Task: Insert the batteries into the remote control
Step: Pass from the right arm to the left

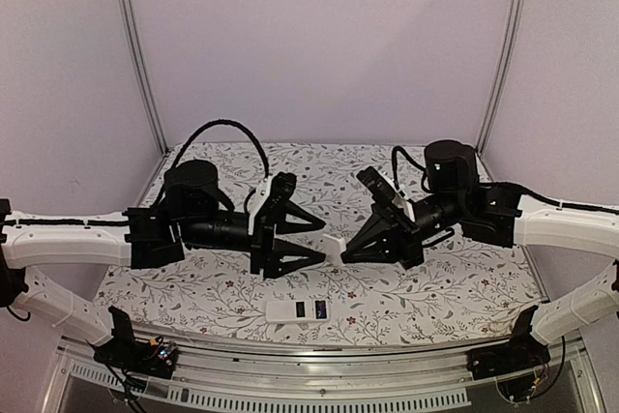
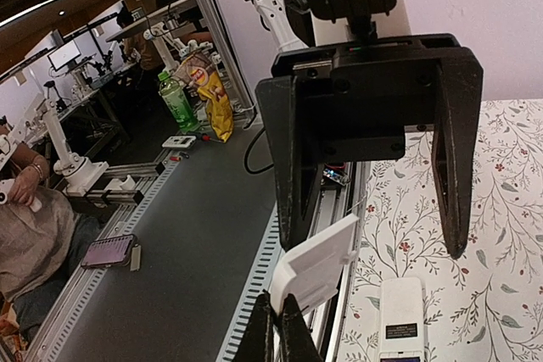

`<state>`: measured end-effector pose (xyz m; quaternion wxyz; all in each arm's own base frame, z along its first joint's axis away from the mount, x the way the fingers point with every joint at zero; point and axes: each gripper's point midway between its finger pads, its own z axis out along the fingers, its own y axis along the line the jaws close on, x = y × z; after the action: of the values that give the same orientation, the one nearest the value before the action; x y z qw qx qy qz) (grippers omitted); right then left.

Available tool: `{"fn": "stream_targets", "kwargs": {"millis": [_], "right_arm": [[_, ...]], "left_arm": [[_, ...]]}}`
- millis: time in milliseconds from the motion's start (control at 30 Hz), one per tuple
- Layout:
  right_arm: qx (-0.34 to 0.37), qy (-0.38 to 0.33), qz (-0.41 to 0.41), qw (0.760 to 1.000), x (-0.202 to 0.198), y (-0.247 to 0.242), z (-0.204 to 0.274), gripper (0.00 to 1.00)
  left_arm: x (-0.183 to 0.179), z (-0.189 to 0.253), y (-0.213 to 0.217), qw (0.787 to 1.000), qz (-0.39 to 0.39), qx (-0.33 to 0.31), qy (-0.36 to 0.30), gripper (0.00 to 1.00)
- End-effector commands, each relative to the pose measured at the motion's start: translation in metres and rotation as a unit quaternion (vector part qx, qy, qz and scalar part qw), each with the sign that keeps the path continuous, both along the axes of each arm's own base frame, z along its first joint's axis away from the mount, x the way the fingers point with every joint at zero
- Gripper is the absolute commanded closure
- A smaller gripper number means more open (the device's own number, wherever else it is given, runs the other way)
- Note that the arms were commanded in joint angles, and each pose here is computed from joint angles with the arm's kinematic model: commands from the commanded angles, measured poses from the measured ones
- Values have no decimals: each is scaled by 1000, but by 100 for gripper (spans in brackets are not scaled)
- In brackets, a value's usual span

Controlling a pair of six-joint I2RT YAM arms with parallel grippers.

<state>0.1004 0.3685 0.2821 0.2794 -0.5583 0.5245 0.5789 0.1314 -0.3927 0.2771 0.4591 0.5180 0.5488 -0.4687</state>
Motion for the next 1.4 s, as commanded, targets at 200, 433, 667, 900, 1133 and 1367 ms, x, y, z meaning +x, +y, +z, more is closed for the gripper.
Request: {"fn": "stream_targets", "kwargs": {"millis": [200, 433, 667, 900, 1133, 1367], "right_arm": [[19, -30, 13, 999, -2, 3, 9, 100], [18, -33, 11, 999, 1, 5, 8, 100], [-16, -61, -86, 994, 30, 5, -2, 51], [4, -261, -223, 939, 65, -29, 8, 15], [52, -540, -187, 819, 51, -34, 8, 2], [50, -587, -158, 792, 60, -11, 2, 3]], "left_arm": [[-18, 9, -10, 998, -49, -5, 29, 63], [-19, 6, -15, 998, -61, 3, 33, 88], [-12, 5, -16, 997, -40, 8, 71, 100], [17, -3, -13, 983, 28, 35, 176, 100], [27, -18, -16, 972, 47, 55, 222, 100], [31, -16, -14, 970, 51, 53, 231, 100]]}}
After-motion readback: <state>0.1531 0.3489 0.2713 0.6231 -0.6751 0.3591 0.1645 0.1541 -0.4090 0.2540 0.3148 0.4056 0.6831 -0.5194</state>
